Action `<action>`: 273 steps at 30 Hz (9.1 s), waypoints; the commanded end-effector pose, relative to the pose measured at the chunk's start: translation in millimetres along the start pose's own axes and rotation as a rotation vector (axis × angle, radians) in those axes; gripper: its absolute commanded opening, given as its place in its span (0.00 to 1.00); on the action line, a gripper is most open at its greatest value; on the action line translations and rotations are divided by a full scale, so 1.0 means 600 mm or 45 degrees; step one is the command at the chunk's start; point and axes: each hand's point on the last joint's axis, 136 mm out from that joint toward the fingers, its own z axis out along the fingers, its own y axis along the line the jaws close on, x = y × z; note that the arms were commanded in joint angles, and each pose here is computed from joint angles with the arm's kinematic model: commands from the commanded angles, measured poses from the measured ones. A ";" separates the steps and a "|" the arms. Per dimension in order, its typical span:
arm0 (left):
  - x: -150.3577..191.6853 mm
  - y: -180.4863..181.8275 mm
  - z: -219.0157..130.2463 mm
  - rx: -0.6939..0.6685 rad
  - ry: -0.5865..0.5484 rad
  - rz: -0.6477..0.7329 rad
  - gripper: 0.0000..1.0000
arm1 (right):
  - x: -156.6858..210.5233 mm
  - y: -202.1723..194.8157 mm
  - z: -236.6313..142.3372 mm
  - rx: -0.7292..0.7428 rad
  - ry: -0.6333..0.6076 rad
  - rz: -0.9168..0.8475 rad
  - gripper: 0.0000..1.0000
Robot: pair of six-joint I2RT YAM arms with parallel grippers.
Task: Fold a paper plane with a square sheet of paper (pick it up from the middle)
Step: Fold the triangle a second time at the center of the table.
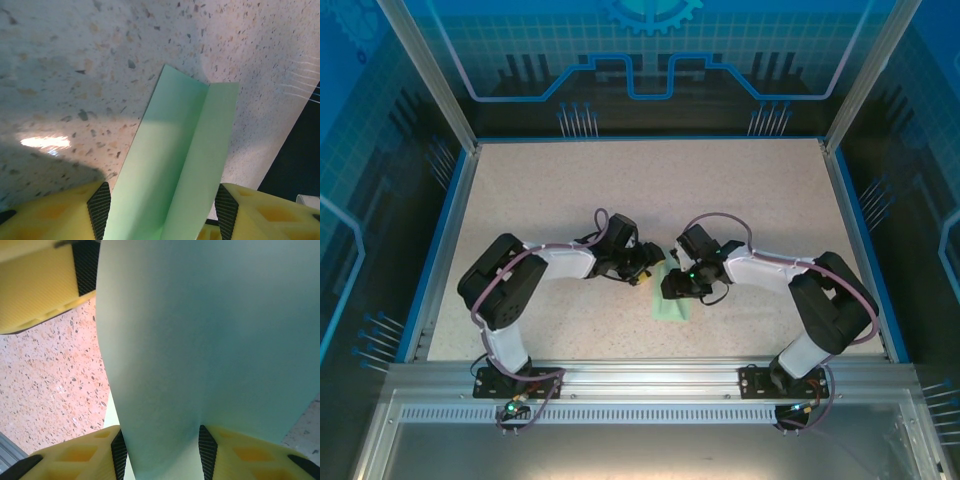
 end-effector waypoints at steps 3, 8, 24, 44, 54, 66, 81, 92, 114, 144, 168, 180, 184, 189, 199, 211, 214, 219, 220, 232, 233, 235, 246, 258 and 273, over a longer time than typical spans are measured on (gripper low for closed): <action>0.007 -0.037 0.013 0.105 0.075 0.023 0.60 | -0.002 0.001 -0.007 -0.036 -0.012 -0.012 0.45; 0.015 -0.052 0.020 0.149 0.129 0.062 0.53 | -0.001 -0.001 -0.006 -0.034 -0.011 -0.011 0.45; 0.025 -0.058 0.010 0.153 0.153 0.089 0.47 | -0.004 0.006 -0.064 -0.084 -0.159 -0.022 0.63; 0.045 -0.053 0.003 0.071 0.202 0.054 0.22 | 0.066 0.063 -0.089 0.351 -0.336 -0.598 0.69; 0.047 -0.053 0.003 0.065 0.205 0.056 0.22 | 0.051 0.096 -0.043 0.579 -0.279 -0.713 0.72; 0.046 -0.060 0.001 0.068 0.206 0.065 0.23 | 0.065 0.065 -0.027 0.771 -0.205 -0.703 0.52; 0.047 -0.053 0.001 0.047 0.208 0.067 0.23 | 0.063 0.075 -0.037 0.778 -0.224 -0.719 0.29; 0.040 -0.052 -0.017 0.004 0.150 0.119 0.33 | 0.057 0.084 -0.051 0.652 -0.245 -0.664 0.00; 0.091 -0.009 -0.121 -0.127 -0.053 0.353 0.40 | 0.026 0.030 -0.047 -0.228 -0.100 -0.287 0.02; 0.110 -0.019 0.022 -0.113 0.023 0.238 0.31 | -0.001 -0.006 -0.046 -0.252 -0.019 -0.245 0.18; 0.110 -0.019 0.031 -0.119 0.031 0.233 0.30 | 0.015 -0.024 -0.042 -0.213 -0.033 -0.160 0.20; 0.110 -0.021 0.027 -0.119 0.029 0.235 0.30 | 0.001 -0.036 -0.040 -0.155 -0.051 -0.155 0.19; 0.110 -0.025 0.025 -0.111 0.027 0.239 0.30 | 0.001 -0.043 -0.039 -0.127 -0.043 -0.149 0.25; 0.112 -0.026 0.024 -0.108 0.028 0.241 0.30 | 0.001 -0.043 -0.039 -0.136 -0.045 -0.154 0.29; 0.114 -0.030 0.013 -0.098 0.022 0.254 0.31 | -0.013 -0.045 -0.044 -0.121 -0.047 -0.189 0.08; 0.120 -0.037 0.005 -0.078 0.027 0.272 0.32 | -0.023 -0.045 -0.034 -0.122 0.025 -0.257 0.09; 0.123 -0.038 0.005 -0.078 0.030 0.275 0.32 | -0.022 -0.050 -0.031 -0.105 0.026 -0.246 0.09; 0.126 -0.036 0.007 -0.083 0.031 0.278 0.30 | -0.023 -0.055 -0.026 -0.096 0.035 -0.229 0.10; 0.126 -0.035 0.007 -0.086 0.032 0.276 0.29 | -0.022 -0.058 -0.025 -0.089 0.035 -0.222 0.10; 0.124 -0.023 0.015 -0.112 0.032 0.270 0.27 | -0.027 -0.066 -0.024 -0.099 0.030 -0.190 0.10; 0.124 -0.022 0.016 -0.114 0.032 0.270 0.27 | -0.027 -0.065 -0.024 -0.103 0.031 -0.192 0.10; 0.125 -0.023 0.019 -0.112 0.039 0.274 0.27 | -0.026 -0.060 -0.023 -0.124 0.038 -0.198 0.11; 0.123 -0.021 0.027 -0.121 0.042 0.267 0.27 | -0.029 -0.062 -0.020 -0.119 0.042 -0.203 0.11; 0.121 -0.015 0.036 -0.136 0.047 0.263 0.26 | -0.033 -0.063 -0.015 -0.119 0.053 -0.204 0.11; 0.121 0.005 0.047 -0.170 0.058 0.244 0.26 | -0.031 -0.068 -0.011 -0.102 0.069 -0.189 0.14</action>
